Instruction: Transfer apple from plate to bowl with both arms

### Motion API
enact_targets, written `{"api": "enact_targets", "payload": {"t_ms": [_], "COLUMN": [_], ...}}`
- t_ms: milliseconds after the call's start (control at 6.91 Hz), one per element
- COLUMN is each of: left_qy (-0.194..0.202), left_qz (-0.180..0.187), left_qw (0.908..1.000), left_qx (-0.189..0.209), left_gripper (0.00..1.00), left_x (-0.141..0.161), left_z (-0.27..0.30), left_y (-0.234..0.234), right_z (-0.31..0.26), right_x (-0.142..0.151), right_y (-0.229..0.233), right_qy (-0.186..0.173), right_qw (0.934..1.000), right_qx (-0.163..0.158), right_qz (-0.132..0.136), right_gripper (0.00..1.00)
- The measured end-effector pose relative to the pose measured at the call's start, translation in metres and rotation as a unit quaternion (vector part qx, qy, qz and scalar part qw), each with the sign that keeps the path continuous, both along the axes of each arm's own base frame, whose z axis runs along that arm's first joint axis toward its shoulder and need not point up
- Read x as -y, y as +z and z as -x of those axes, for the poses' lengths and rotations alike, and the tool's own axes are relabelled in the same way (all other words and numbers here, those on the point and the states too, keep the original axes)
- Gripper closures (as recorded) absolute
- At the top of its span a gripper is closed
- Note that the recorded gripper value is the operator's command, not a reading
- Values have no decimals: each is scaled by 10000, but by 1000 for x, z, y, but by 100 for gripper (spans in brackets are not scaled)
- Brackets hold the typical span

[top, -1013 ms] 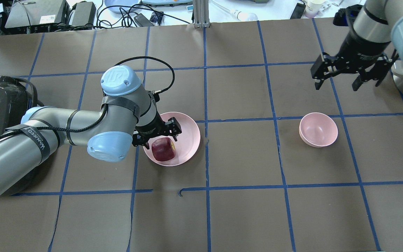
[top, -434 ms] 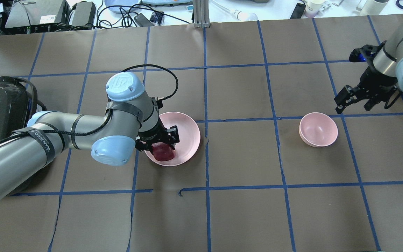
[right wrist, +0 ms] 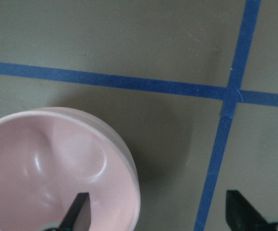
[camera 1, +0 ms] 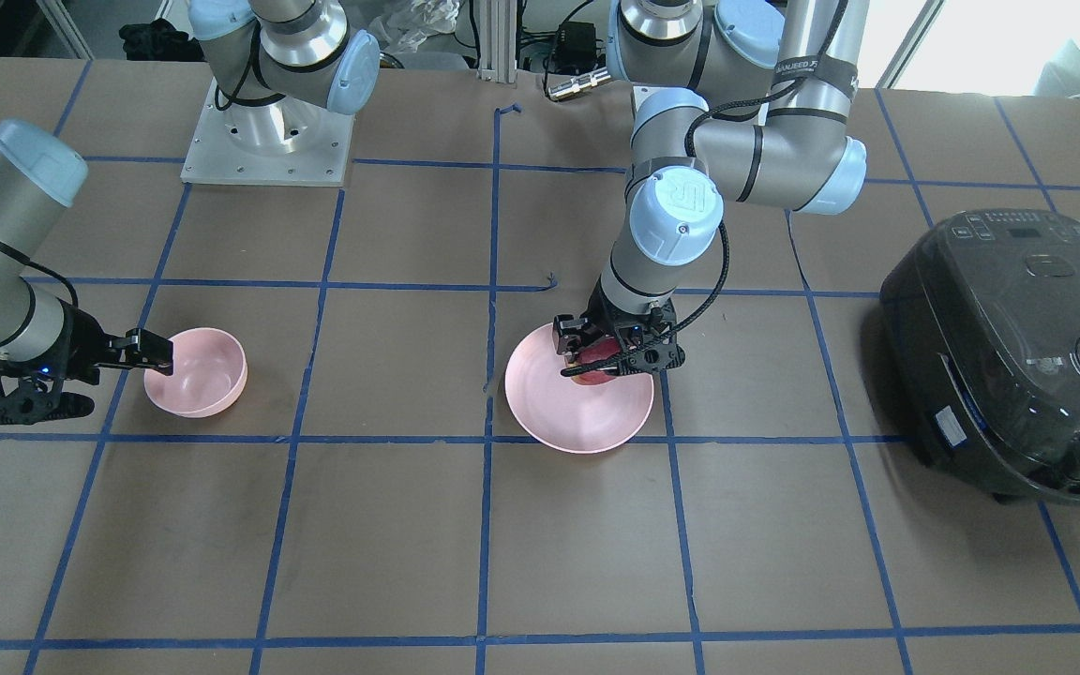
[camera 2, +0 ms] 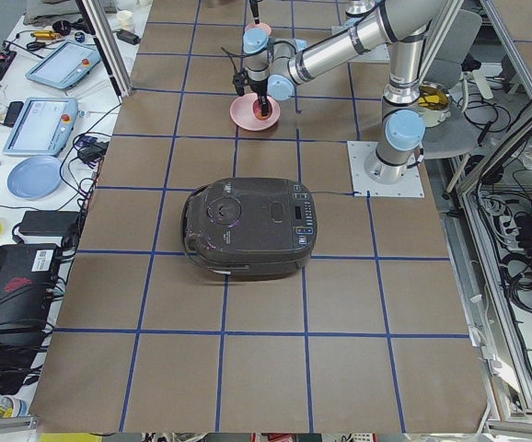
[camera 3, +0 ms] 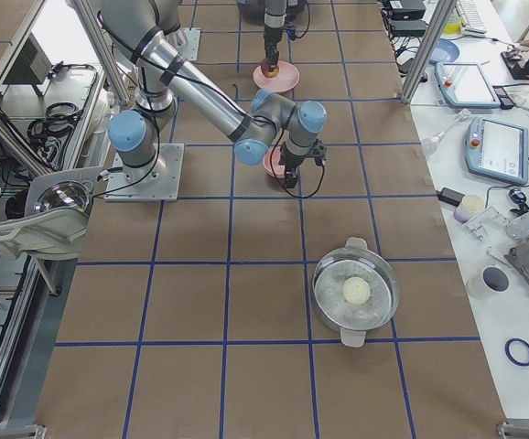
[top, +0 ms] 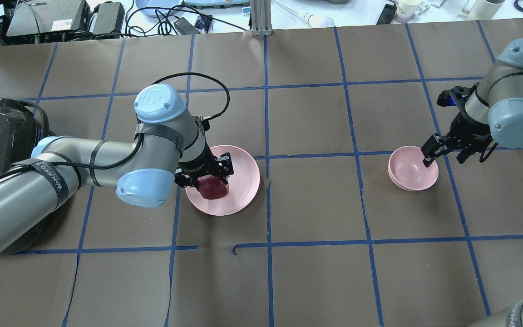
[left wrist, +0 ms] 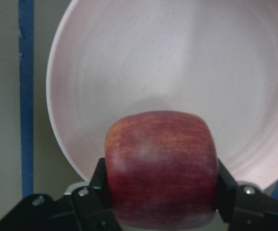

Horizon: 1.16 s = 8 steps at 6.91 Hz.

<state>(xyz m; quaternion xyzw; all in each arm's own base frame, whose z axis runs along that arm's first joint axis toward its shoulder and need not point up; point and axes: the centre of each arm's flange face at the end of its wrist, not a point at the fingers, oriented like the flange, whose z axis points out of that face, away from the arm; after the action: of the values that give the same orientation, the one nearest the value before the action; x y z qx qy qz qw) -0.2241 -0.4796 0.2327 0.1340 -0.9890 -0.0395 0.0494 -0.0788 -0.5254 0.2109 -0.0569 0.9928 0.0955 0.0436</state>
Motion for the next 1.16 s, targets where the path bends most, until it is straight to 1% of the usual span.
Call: {"api": "enact_targets", "payload": {"t_ms": [145, 289, 434, 579, 724, 868, 1013, 1158], "left_qy": [482, 987, 1392, 1659, 1889, 2117, 2346, 2574], "left_qz": [-37, -157, -245, -295, -341, -398, -448, -501], "left_qw": [9988, 9944, 9888, 9839, 9786, 9729, 9666, 9594], "left_qx": [-122, -341, -482, -588, -735, -840, -927, -1037], "left_gripper": [100, 100, 100, 100, 100, 100, 100, 100], "left_x": [12, 20, 24, 27, 31, 34, 38, 47], "left_z": [5, 12, 17, 21, 26, 33, 41, 50], "left_y": [15, 27, 35, 40, 47, 51, 56, 67], "right_z": [-1, -2, -3, -3, -8, -19, -42, -80], "right_x": [-2, -5, -6, -6, -3, -1, 2, 4], "right_y": [-9, -14, -15, -14, -10, -2, 7, 14], "right_qy": [18, 80, 145, 142, 30, -196, -385, -517], "right_qw": [10000, 9999, 9997, 9997, 9996, 9984, 9966, 9957], "right_qx": [40, 79, 106, 138, 279, 520, 702, 743], "right_qz": [-76, -128, -147, -124, -32, 104, 192, 186], "right_gripper": [100, 100, 100, 100, 100, 100, 100, 100]}}
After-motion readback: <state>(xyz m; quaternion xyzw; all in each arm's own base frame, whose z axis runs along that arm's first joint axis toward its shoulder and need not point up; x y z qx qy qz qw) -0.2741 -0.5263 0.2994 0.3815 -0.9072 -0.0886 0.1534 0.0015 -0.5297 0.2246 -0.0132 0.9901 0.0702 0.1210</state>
